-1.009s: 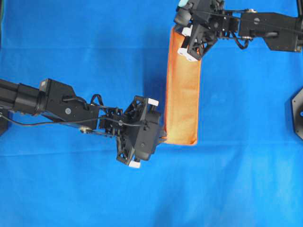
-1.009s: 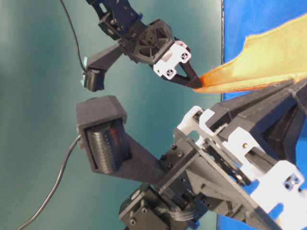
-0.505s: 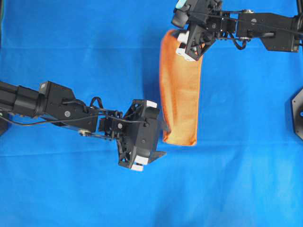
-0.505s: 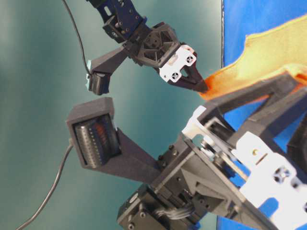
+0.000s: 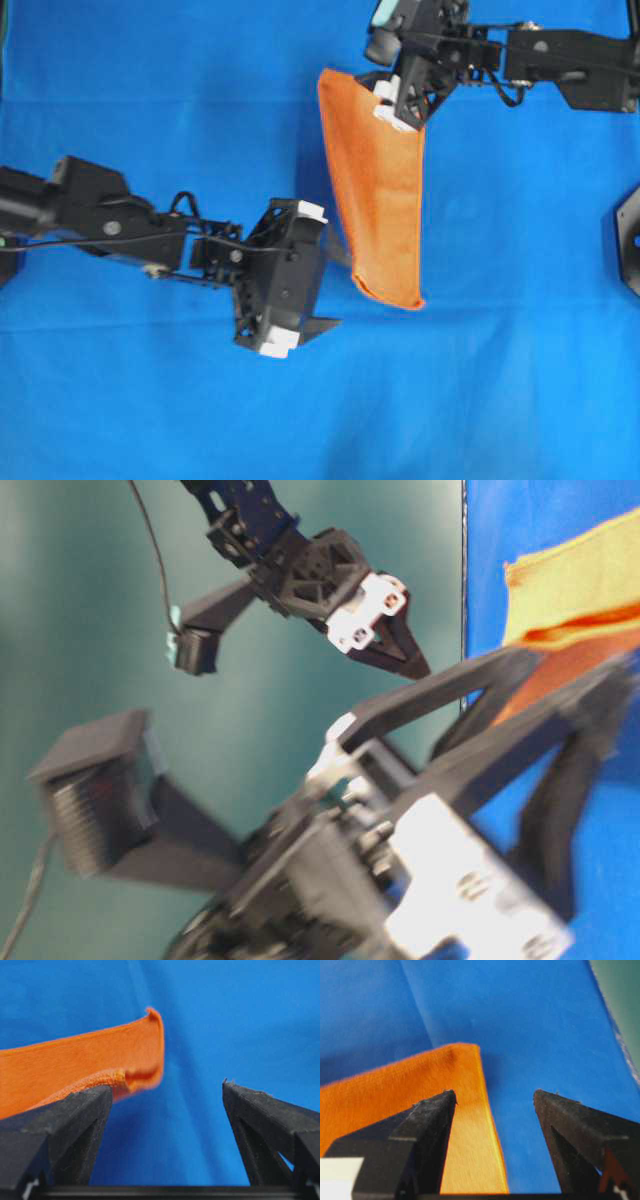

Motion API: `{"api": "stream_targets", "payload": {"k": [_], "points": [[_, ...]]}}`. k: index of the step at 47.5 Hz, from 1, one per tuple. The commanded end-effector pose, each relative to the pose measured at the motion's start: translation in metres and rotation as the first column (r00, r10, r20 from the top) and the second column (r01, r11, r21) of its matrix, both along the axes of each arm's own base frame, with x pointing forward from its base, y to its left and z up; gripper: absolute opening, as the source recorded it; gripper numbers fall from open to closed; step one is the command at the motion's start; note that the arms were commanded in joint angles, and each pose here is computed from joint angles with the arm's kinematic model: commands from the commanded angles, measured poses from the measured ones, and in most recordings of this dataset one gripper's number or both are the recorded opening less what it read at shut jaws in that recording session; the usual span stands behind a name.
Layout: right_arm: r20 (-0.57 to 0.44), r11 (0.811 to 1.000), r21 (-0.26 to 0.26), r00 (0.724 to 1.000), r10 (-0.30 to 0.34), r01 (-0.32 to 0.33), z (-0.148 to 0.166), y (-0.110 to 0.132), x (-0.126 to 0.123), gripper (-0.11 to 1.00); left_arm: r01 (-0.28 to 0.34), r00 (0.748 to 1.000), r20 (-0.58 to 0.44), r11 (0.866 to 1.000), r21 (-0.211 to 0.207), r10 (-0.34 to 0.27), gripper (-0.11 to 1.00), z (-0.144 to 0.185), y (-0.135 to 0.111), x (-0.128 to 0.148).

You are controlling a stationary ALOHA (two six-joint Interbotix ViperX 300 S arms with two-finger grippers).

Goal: Fold the orange towel.
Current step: 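Lay the towel down, open both grippers and pull them back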

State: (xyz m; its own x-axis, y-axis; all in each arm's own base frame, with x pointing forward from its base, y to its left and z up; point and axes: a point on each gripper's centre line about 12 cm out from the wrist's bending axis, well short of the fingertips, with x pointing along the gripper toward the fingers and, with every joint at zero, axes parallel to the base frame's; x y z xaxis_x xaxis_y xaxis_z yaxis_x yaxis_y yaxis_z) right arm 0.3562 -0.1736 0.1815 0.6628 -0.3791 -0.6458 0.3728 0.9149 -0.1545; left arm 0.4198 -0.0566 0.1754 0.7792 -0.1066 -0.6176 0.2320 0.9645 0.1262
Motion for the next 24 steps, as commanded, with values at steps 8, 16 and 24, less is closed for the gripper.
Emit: {"api": "stream_targets", "payload": {"k": [8,16,24], "points": [[0.111,0.999,-0.046,0.994,0.009,-0.004,0.046,0.019,-0.036,0.65,-0.028,0.996,0.079,0.999,-0.02,0.029,0.83,0.044,0.013,-0.033],[0.164,0.999,-0.044,0.986,0.026,-0.019,0.054,0.044,-0.072,0.65,-0.056,0.99,0.129,0.998,-0.03,0.06,0.83,0.055,0.026,-0.058],[0.238,0.998,-0.027,0.969,0.067,-0.062,0.06,0.077,-0.103,0.64,-0.123,0.965,0.226,0.99,-0.061,0.134,0.83,0.065,0.049,-0.081]]}}
